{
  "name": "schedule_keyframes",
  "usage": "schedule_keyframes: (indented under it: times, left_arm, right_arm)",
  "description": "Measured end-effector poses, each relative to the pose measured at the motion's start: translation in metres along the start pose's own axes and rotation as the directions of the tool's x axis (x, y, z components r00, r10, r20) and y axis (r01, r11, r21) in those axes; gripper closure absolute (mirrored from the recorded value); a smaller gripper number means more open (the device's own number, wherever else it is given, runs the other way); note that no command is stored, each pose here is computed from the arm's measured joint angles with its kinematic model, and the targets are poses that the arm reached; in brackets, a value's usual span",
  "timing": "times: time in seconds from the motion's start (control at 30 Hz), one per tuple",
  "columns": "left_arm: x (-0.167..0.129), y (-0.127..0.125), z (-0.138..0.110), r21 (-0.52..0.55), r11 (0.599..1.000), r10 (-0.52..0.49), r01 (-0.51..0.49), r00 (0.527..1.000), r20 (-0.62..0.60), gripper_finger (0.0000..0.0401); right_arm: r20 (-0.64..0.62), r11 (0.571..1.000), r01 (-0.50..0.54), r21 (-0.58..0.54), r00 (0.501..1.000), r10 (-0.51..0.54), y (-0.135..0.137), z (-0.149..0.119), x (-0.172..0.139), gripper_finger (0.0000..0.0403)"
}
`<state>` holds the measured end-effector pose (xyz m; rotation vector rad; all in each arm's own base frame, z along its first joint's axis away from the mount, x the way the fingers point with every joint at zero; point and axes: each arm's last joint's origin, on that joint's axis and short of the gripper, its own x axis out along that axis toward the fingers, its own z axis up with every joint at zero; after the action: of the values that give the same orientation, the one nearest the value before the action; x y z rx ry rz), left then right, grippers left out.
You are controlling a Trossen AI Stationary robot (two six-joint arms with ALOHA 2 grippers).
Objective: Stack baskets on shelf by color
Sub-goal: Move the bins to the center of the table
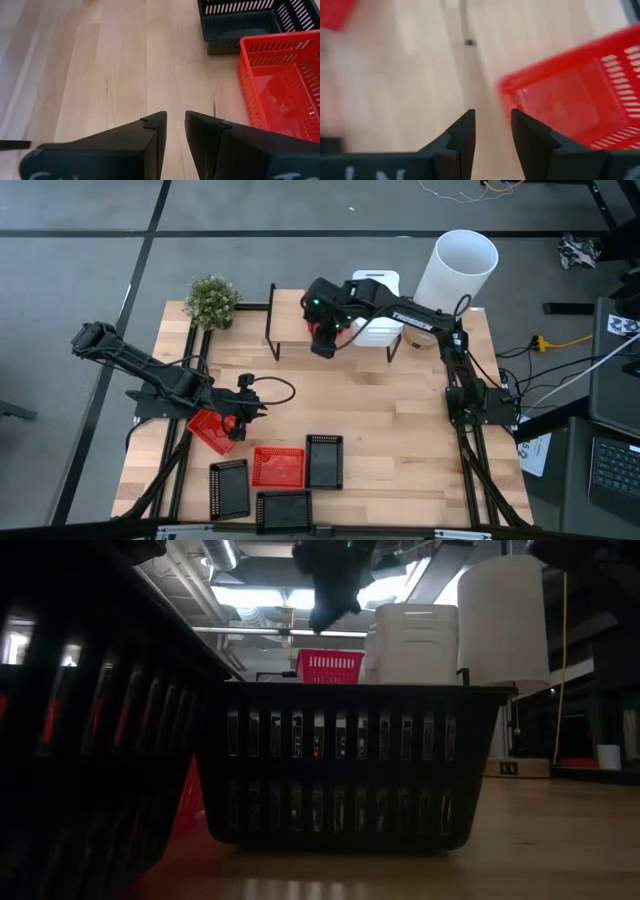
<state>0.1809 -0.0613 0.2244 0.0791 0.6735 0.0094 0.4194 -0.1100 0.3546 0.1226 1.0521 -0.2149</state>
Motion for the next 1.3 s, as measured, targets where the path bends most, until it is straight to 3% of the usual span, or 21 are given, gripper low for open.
schedule_keyframes:
  times: [0.1,0.2,0.27,0.4,0.5,0.77,0.9,0.97,1.07,1.2,1.3]
  left_arm:
    - [0.000,0.000,0.000,0.000,1.000,0.000,0.000,1.000,-0.002,0.0338]
    - [0.000,-0.001,0.000,-0.001,1.000,-0.003,0.003,1.000,-0.002,0.0338]
    - [-0.001,-0.002,0.000,-0.001,1.000,-0.007,0.007,1.000,-0.001,0.0338]
    - [-0.001,-0.004,-0.001,-0.035,0.999,-0.017,0.017,1.000,-0.001,0.0338]
    - [-0.002,-0.006,-0.001,-0.061,0.998,-0.027,0.027,1.000,0.000,0.0338]
    - [-0.004,-0.013,-0.002,-0.039,0.998,-0.058,0.058,0.998,0.002,0.0338]
    - [-0.005,-0.016,-0.003,-0.031,0.997,-0.073,0.073,0.997,0.006,0.0338]
    - [-0.007,-0.021,-0.002,-0.032,0.989,-0.144,0.145,0.989,0.011,0.0338]
    - [-0.006,-0.033,-0.002,-0.058,0.936,-0.349,0.347,0.937,-0.017,0.0338]
    - [-0.005,-0.053,-0.010,-0.084,0.869,-0.494,0.487,0.863,-0.109,0.0344]
    - [-0.017,-0.074,-0.013,-0.186,0.759,-0.649,0.624,0.750,-0.130,0.0348]
  right_arm:
    - [0.017,0.988,-0.157,-0.008,0.987,0.157,0.025,-0.001,-0.012,0.0279]
    - [-0.010,0.926,-0.370,-0.077,0.929,0.370,0.064,-0.004,-0.016,0.0279]
    - [-0.043,0.895,-0.421,-0.146,0.907,0.420,0.092,-0.008,-0.014,0.0279]
    - [-0.147,0.871,-0.425,-0.248,0.905,0.400,0.143,-0.028,0.000,0.0279]
    - [-0.206,0.853,-0.450,-0.265,0.891,0.405,0.178,-0.046,0.017,0.0279]
    - [-0.231,0.892,-0.441,-0.099,0.882,0.410,0.245,-0.102,0.077,0.0279]
    - [-0.231,0.892,-0.451,-0.024,0.871,0.434,0.271,-0.124,0.084,0.0279]
    - [-0.223,0.905,-0.425,0.006,0.882,0.416,0.280,-0.133,0.084,0.0279]
    - [-0.214,0.941,-0.338,0.033,0.917,0.337,0.294,-0.146,0.080,0.0279]
    - [-0.207,0.951,-0.301,0.072,0.928,0.309,0.315,-0.163,0.071,0.0279]
    - [-0.170,0.946,-0.303,0.111,0.933,0.319,0.330,-0.169,0.062,0.0279]
